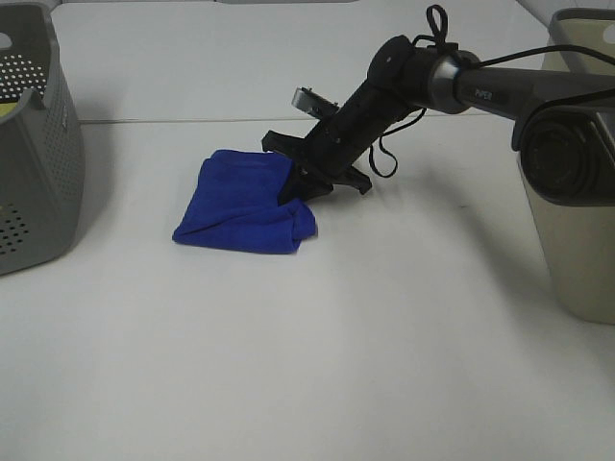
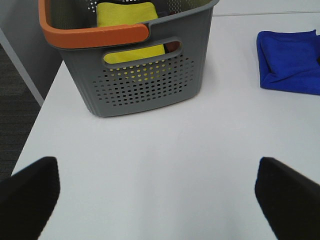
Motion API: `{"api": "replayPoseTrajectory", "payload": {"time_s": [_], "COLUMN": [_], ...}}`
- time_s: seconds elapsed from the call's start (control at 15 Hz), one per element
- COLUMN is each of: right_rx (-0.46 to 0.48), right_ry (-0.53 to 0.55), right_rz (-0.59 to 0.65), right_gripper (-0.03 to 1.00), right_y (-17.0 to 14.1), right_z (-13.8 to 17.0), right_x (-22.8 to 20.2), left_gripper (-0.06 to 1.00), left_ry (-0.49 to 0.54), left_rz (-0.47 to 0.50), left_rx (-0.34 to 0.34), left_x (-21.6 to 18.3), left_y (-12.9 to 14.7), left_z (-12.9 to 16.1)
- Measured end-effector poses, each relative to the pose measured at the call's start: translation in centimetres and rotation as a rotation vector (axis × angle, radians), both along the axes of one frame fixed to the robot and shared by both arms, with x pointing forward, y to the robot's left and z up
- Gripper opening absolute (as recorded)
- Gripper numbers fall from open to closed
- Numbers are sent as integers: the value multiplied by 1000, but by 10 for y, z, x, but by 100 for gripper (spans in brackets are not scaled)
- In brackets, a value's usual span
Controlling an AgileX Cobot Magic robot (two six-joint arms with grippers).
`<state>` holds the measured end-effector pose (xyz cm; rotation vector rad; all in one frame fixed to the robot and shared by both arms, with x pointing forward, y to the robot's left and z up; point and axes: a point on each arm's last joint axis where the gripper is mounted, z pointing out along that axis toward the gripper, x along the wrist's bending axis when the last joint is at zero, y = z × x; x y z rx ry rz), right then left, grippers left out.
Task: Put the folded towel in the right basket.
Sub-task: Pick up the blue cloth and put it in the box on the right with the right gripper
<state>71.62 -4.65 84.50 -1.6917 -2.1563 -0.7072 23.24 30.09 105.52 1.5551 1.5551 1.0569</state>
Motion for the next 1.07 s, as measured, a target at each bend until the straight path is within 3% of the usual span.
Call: {"api": "replayPoseTrajectory", "payload": {"time_s": [0.33,0.4,0.73,0.8,1.07], "right_rx": [-40,-41,-77,-83,-176], "right_ry": [-24,-51,-327,-430,-599], "right_rz": [76,111,186,86,-236], "right_gripper": [7,7,7,7,7], "right_y": [-3,-4,-34,-78,-214], "right_z": [23,43,213,267,356], "right_x": [-5,-7,-35,-38,-65], "left_gripper": [99,99,99,99,99], "left_ry": [0,0,0,0,0], "left_rz": [0,0,0,0,0], "left_rx": [0,0,0,0,0], "left_x": [0,0,0,0,0], "left_y": [0,0,0,0,0], "left_z": [0,0,0,0,0]}}
